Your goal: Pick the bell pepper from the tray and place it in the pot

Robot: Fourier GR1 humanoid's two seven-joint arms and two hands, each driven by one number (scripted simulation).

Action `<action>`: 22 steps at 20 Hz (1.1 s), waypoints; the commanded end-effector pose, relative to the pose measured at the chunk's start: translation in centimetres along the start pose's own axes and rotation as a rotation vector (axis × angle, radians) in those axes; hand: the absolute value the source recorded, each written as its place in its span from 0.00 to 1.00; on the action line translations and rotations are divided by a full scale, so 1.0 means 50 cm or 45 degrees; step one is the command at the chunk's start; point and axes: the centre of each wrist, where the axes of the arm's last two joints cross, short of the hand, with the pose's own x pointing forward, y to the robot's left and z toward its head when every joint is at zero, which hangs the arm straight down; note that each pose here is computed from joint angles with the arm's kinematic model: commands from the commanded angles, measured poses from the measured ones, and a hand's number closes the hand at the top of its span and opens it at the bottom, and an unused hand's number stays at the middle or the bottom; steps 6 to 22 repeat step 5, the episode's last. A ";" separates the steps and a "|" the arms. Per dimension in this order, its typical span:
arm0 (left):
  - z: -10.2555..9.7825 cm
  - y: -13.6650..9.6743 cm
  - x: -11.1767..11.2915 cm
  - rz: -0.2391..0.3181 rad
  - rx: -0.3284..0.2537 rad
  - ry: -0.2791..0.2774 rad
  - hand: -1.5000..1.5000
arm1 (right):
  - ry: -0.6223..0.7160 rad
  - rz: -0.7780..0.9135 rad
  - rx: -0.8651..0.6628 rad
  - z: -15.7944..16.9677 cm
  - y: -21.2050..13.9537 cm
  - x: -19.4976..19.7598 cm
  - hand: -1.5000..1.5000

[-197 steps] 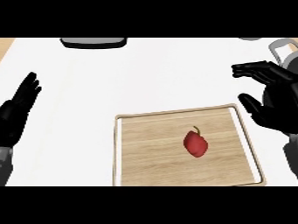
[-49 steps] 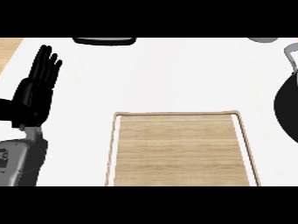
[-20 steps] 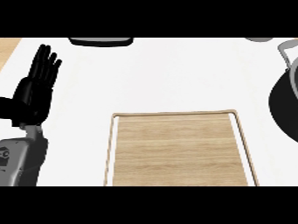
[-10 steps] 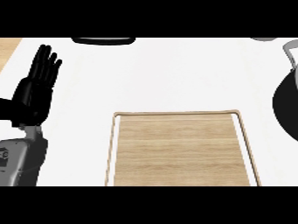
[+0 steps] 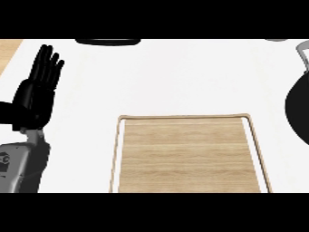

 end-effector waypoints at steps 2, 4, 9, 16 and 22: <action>0.003 -0.002 -0.005 0.019 -0.011 0.000 0.50 | -0.132 -0.155 0.079 0.011 -0.023 0.012 0.00; 0.005 -0.008 -0.005 0.013 -0.014 -0.006 0.50 | -0.126 -0.150 0.082 0.020 -0.036 0.019 0.00; -0.002 0.001 0.001 0.007 -0.012 -0.004 0.50 | -0.121 -0.144 0.082 0.017 -0.033 0.019 0.00; -0.002 0.001 0.001 0.007 -0.012 -0.004 0.50 | -0.121 -0.144 0.082 0.017 -0.033 0.019 0.00; -0.002 0.001 0.001 0.007 -0.012 -0.004 0.50 | -0.121 -0.144 0.082 0.017 -0.033 0.019 0.00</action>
